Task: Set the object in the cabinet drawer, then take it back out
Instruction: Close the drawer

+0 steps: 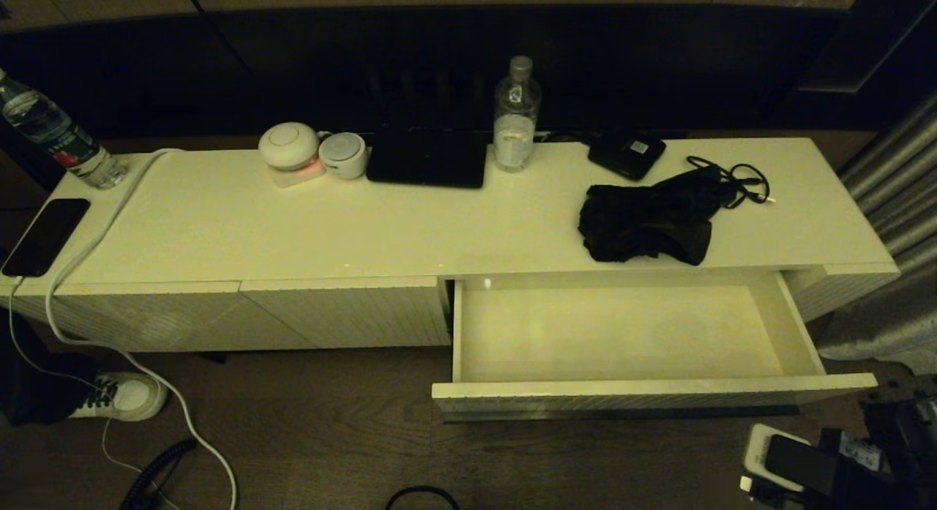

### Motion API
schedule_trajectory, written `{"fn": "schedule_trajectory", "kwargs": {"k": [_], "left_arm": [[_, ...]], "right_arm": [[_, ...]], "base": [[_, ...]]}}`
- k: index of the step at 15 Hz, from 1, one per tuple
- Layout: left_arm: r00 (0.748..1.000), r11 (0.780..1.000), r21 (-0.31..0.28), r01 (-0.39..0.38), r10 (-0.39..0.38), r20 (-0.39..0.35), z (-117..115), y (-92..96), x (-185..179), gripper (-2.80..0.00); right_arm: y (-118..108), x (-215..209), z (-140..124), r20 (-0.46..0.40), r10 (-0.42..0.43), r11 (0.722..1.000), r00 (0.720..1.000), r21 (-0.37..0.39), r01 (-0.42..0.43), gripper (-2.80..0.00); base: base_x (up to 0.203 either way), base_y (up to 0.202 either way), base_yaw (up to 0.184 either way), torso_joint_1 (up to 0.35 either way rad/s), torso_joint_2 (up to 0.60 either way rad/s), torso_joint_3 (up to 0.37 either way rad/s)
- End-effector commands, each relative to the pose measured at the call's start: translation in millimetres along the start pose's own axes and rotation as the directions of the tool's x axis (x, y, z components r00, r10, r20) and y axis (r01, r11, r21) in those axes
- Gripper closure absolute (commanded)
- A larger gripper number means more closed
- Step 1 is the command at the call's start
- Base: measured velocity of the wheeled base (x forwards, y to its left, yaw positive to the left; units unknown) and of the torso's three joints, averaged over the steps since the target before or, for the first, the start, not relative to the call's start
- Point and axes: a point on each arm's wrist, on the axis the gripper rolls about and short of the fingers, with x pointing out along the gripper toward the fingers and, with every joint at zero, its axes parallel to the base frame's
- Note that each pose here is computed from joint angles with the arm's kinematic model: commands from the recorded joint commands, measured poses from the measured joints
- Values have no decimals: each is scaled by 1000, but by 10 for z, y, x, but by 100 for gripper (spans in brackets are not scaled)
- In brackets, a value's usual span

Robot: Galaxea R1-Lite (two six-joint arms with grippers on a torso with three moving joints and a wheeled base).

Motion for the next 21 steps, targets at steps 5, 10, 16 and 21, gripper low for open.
{"fn": "schedule_trajectory", "kwargs": {"k": [5,10,16,21], "left_arm": [[1000,1000,-1,-1,1,1,-4,0,0,0],[1000,1000,-1,-1,1,1,-2,0,-1,0],[1000,1000,-1,-1,1,2,0,0,-1,0],[1000,1000,-1,-1,1,1,-3,0,0,0]], "right_arm": [[11,398,59,-29,6,1000,1000,28,-5,0],[-88,640,186,-31,-38,989,999,144,42,0],[-277,733,389,-6,-158,959,987,237,155,0],[-344,739,474,-4,-205,944,979,265,198,0]], "base": [[0,0,0,0,0,0],[0,0,0,0,0,0],[0,0,0,0,0,0],[0,0,0,0,0,0]]}}
